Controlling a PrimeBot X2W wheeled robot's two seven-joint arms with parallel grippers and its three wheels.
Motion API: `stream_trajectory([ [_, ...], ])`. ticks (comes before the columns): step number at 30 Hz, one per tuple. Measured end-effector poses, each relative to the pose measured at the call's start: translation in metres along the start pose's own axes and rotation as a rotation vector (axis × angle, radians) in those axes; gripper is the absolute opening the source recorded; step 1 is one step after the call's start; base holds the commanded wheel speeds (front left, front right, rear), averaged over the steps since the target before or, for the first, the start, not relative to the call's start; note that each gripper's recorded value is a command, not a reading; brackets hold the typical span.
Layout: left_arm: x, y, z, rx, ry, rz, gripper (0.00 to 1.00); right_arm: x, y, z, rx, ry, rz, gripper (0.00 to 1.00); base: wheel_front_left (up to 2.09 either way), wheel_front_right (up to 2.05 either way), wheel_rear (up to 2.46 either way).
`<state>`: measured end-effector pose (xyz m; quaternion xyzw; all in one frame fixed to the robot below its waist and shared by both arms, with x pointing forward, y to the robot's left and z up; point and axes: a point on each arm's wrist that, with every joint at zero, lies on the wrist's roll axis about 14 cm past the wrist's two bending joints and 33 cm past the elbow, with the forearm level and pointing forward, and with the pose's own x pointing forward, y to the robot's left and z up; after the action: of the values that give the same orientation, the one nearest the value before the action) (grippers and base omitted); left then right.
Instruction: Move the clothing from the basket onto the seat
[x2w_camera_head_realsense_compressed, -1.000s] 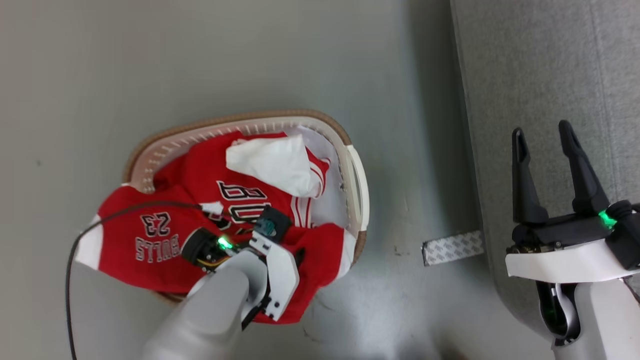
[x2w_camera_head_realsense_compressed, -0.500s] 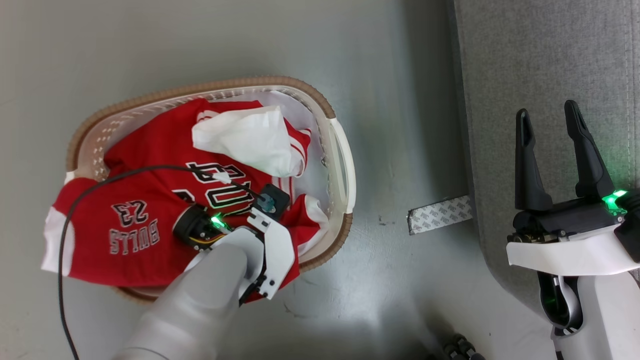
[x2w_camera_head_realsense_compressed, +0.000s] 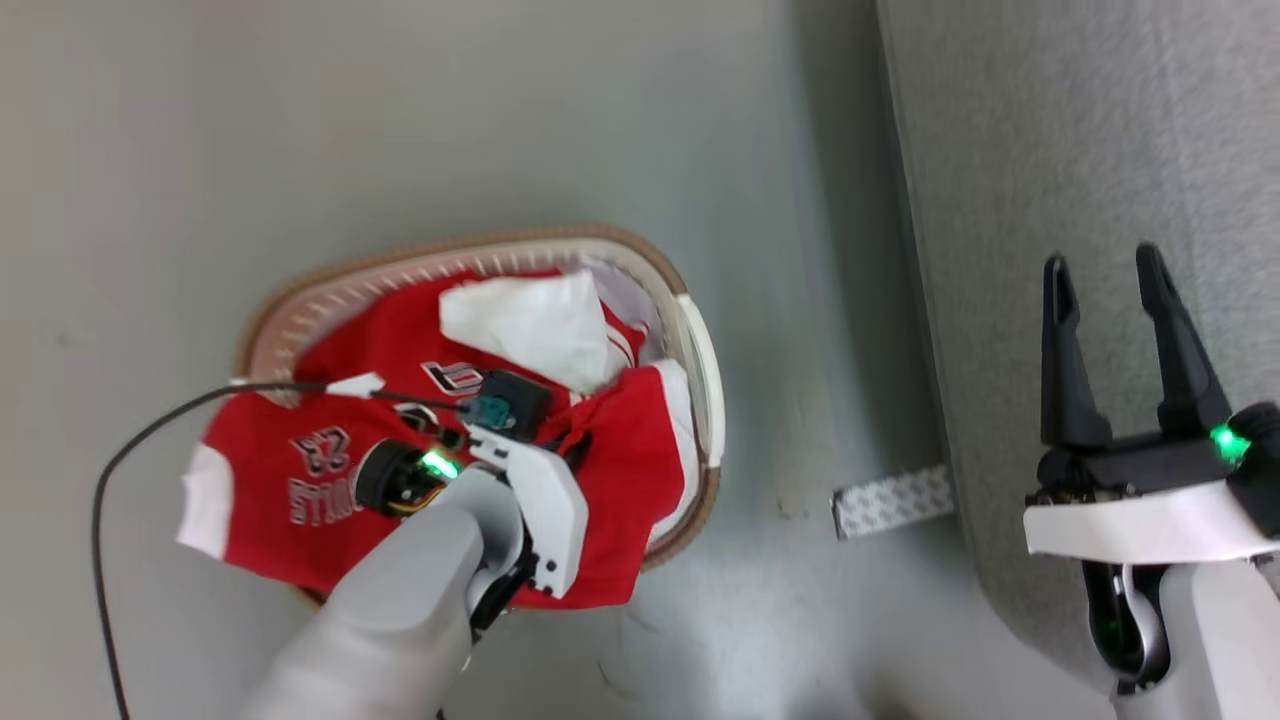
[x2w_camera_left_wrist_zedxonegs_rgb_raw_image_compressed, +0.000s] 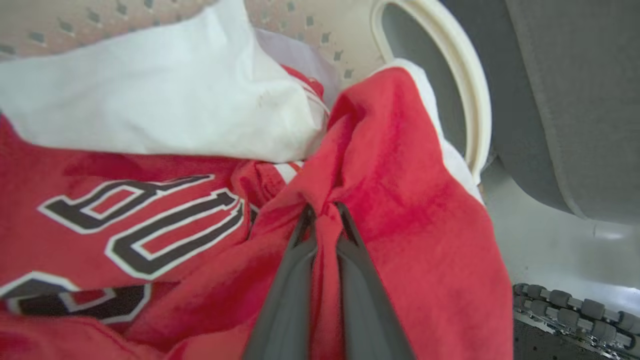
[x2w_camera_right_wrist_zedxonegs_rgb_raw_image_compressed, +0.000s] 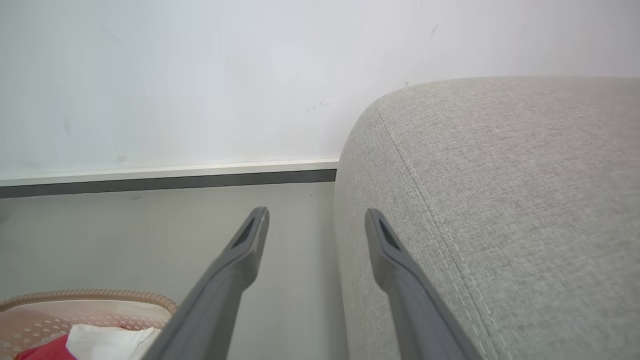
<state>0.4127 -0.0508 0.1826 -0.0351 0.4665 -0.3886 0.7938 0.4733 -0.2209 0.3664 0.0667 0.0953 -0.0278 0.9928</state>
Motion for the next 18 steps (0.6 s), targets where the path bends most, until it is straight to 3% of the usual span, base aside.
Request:
stream_trajectory([
  [7, -0.046, -0.010, 0.036, -0.015, -0.171, 0.051, 0.00, -0.027, 0.005, 0.026, 0.008, -0.039, 0.002, 1.00, 0.00, 0.00, 0.00],
  [18, -0.146, -0.038, 0.111, 0.086, -0.503, 0.160, 0.00, -0.086, 0.029, 0.064, 0.022, -0.116, 0.057, 1.00, 0.00, 0.00, 0.00],
])
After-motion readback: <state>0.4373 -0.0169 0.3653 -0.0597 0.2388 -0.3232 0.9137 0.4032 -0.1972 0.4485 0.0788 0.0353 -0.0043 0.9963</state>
